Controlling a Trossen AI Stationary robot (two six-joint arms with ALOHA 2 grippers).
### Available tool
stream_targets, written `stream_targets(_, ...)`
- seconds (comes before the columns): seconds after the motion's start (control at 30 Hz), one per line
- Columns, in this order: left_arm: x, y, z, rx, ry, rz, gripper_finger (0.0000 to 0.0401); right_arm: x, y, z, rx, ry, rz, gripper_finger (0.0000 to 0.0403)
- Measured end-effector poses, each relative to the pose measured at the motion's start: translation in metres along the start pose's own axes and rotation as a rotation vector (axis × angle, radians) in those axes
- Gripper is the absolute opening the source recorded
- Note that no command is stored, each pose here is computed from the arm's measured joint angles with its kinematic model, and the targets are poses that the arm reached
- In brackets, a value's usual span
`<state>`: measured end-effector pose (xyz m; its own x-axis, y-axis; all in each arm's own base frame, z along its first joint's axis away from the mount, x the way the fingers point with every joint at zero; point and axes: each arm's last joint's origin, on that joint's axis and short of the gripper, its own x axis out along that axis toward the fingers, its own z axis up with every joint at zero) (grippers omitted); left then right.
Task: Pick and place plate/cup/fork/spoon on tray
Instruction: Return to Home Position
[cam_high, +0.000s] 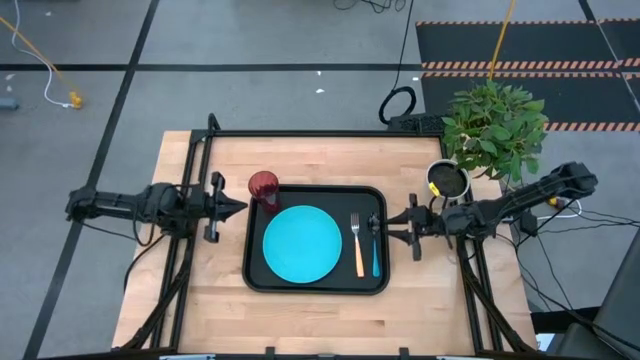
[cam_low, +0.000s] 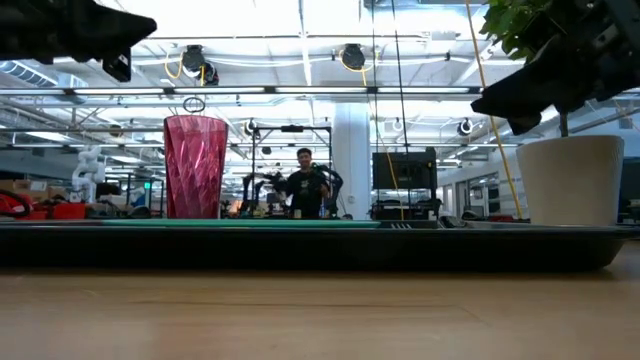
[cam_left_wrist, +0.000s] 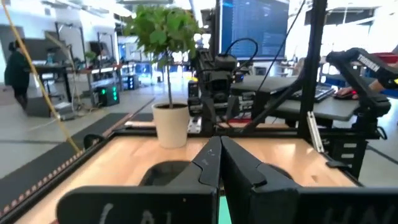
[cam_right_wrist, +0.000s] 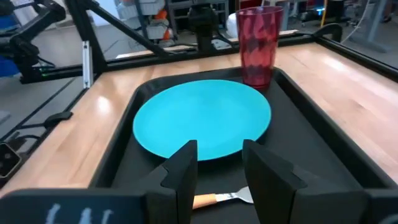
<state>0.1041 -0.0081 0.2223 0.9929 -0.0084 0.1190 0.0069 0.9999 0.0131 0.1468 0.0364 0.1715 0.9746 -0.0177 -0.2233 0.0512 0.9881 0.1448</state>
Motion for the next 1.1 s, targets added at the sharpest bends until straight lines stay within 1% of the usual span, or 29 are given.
stream_targets(0.2,0.0,0.001,-0.006,0.01,0.062,0.004,0.001,-0.005,-0.004,-0.003,0.007,-0.022,-0.008,0.012)
stream_targets(0.33,-0.002,0.001,-0.009,0.037,0.094,0.005,0.001,-0.008,-0.005,-0.004,0.011,-0.041,-0.004,0.012)
stream_targets(0.6,-0.02,0.004,-0.01,0.055,0.084,0.036,0.001,-0.015,-0.011,-0.02,0.021,-0.058,-0.001,0.012)
stream_targets(0.73,-0.023,0.006,-0.011,0.056,0.097,0.049,0.001,-0.018,-0.01,-0.013,0.044,-0.142,0.019,0.012)
stream_targets(0.8,-0.022,0.006,-0.011,0.059,0.104,0.056,0.001,-0.019,-0.011,-0.015,0.041,-0.132,0.016,0.012)
stream_targets(0.93,-0.022,0.008,-0.021,0.06,0.152,0.075,0.001,-0.019,-0.012,-0.015,0.023,-0.127,0.011,0.012)
stream_targets(1.1,-0.02,0.011,-0.023,0.059,0.114,0.067,0.001,-0.019,-0.017,-0.013,-0.015,-0.14,-0.026,0.012)
